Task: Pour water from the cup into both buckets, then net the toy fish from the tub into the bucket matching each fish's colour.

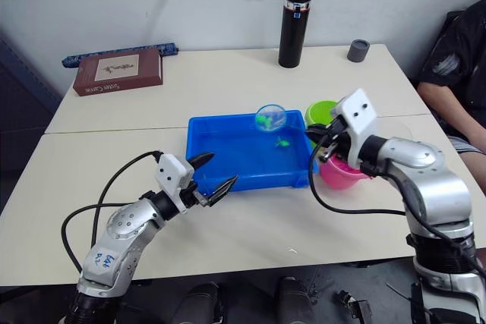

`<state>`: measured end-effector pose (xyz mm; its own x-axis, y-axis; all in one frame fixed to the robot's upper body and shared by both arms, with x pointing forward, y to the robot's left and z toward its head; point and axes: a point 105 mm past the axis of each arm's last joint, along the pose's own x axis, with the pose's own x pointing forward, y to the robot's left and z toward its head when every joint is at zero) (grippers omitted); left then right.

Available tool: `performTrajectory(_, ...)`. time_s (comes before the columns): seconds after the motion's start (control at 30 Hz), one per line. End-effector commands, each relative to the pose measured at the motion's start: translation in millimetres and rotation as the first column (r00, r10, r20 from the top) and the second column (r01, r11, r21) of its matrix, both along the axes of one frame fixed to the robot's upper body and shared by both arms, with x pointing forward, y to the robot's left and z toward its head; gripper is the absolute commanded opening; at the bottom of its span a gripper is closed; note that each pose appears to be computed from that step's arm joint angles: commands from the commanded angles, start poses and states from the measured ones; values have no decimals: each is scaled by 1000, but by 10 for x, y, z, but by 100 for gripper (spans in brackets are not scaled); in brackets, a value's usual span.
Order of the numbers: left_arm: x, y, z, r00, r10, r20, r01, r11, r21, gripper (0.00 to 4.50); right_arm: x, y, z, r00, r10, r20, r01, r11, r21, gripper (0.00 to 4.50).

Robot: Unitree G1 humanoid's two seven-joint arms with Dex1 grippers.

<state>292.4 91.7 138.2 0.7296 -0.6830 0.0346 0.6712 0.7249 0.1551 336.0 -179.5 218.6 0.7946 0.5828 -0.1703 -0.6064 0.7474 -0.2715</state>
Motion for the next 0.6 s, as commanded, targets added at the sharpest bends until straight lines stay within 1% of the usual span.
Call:
performTrajectory(0.03, 37, 12, 59, 1000, -4, 25, 4, 1000, -1, 445, 45, -270, 234, 990, -100, 103, 101, 995, -8, 0)
performTrajectory(0.2, 58, -2, 61, 999, -18, 27, 18, 1000, -1, 445, 120, -587, 254, 970, -189, 154, 200, 978, -63, 0)
performTrajectory(0.37, 59, -21, 54, 999, -27, 26, 27, 1000, -2, 445, 146, -726, 210, 957, -222, 187, 244, 964, -107, 0)
performTrajectory(0.43, 64, -32, 54, 999, -32, 27, 32, 999, -2, 445, 144, -775, 109, 952, -208, 226, 256, 944, -210, 0)
performTrajectory(0.5, 69, -37, 57, 999, -35, 28, 35, 999, -2, 445, 154, -816, 25, 946, -217, 239, 276, 929, -248, 0)
performTrajectory(0.6, 68, -38, 62, 999, -36, 30, 36, 999, -2, 445, 160, -848, -19, 936, -204, 287, 292, 906, -308, 0)
